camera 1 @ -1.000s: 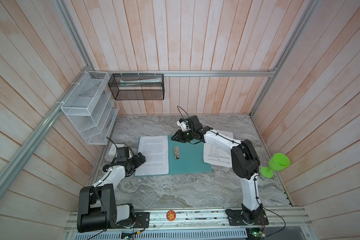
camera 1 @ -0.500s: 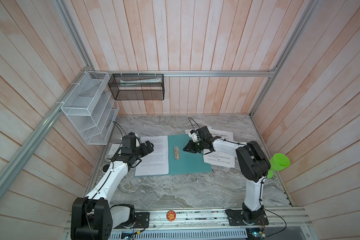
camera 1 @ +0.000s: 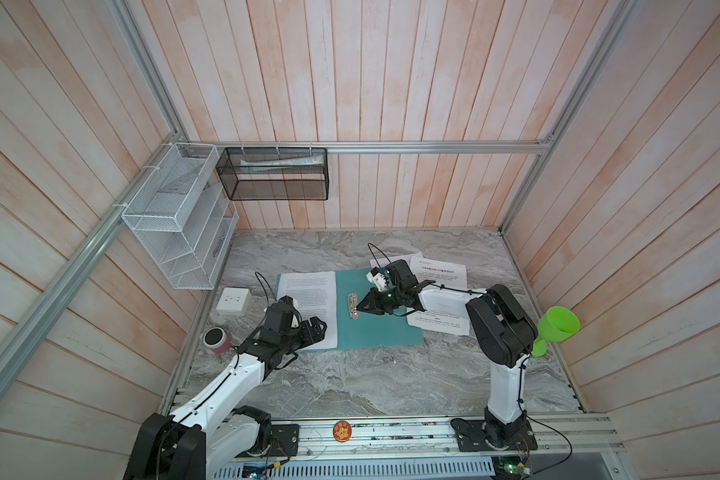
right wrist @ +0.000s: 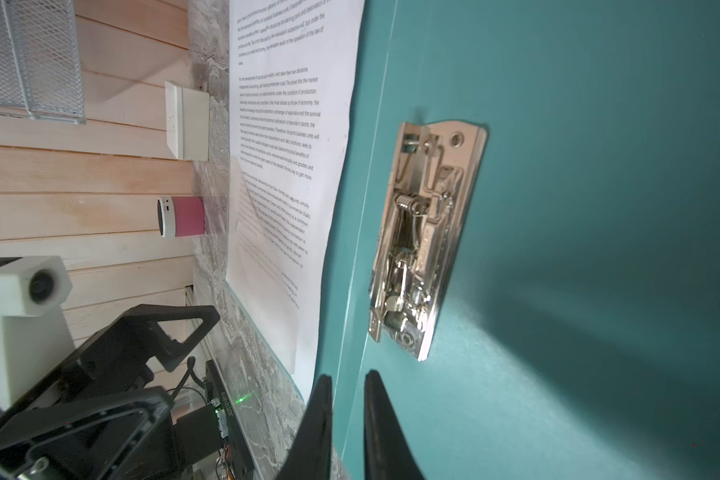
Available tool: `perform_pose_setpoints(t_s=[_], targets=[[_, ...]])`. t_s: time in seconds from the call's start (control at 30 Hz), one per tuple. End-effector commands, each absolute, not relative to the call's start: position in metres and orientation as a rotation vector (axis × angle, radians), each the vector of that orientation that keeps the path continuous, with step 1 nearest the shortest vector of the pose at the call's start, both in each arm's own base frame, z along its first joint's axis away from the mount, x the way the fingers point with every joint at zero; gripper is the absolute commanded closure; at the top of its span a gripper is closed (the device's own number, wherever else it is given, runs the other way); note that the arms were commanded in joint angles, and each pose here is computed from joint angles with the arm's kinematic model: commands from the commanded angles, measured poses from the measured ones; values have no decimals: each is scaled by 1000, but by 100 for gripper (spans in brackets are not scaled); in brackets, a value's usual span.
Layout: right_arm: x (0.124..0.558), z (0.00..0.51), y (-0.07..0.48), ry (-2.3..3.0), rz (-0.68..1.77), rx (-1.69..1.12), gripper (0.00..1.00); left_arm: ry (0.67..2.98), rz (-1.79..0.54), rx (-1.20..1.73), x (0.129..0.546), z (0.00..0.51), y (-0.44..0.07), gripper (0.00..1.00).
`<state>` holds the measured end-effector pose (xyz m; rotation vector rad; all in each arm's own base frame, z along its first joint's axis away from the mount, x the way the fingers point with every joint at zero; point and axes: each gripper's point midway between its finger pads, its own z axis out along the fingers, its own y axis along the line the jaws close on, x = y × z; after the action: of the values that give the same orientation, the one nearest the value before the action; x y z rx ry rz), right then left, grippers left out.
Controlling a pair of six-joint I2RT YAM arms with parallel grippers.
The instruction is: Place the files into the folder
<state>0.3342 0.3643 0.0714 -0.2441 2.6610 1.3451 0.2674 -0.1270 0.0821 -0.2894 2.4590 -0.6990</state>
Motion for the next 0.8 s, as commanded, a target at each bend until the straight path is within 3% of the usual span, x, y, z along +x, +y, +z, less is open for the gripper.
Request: perform_pose_setpoints(t_s=[0.0, 0.77], targets=[[334, 70, 369, 2664, 1390, -242, 85, 2435, -702, -326, 267, 80, -125, 8], [341, 49, 363, 2687, 1379, -216, 85, 2482, -667, -357, 278, 56, -127, 9]])
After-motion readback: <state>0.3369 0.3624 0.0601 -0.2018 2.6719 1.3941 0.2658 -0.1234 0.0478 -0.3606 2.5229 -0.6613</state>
